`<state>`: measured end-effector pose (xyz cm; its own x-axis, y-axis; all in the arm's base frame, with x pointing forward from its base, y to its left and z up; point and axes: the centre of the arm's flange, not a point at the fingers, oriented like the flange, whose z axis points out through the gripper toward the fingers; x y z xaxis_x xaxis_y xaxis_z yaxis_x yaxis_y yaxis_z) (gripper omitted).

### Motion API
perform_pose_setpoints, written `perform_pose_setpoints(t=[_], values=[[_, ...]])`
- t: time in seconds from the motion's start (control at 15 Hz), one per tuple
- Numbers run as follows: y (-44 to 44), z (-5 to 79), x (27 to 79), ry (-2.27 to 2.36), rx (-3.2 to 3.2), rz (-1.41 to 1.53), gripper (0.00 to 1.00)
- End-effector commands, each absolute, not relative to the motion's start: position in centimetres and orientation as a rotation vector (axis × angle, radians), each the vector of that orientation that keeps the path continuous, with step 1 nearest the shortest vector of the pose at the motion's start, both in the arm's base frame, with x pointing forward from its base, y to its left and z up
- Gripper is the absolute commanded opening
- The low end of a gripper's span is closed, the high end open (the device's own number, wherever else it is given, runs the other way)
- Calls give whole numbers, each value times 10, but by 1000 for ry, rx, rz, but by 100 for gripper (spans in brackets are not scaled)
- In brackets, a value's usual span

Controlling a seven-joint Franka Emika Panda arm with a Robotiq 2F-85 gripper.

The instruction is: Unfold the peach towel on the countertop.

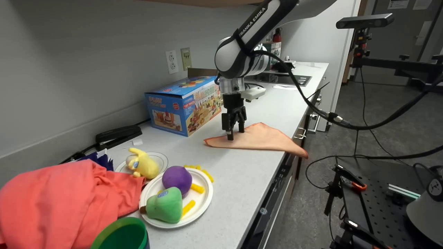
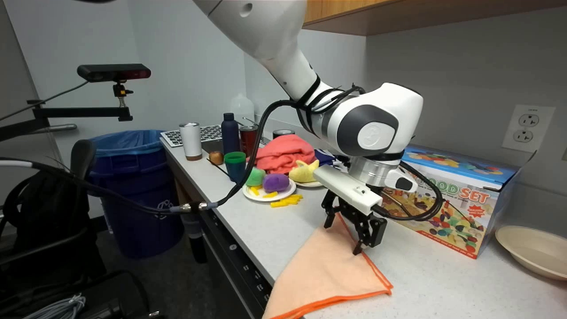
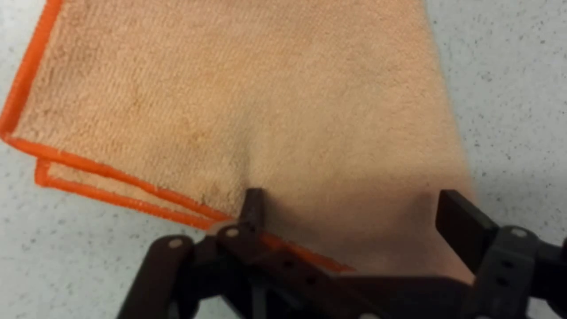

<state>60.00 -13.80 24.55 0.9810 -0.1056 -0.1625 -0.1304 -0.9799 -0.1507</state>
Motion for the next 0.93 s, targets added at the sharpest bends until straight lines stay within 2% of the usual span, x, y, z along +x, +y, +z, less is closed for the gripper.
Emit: perform_pose_setpoints(t=[0.0, 0.87], values=[[-143, 243, 631, 98, -2967, 292, 100], [-119, 226, 671, -227, -3083, 346, 100]])
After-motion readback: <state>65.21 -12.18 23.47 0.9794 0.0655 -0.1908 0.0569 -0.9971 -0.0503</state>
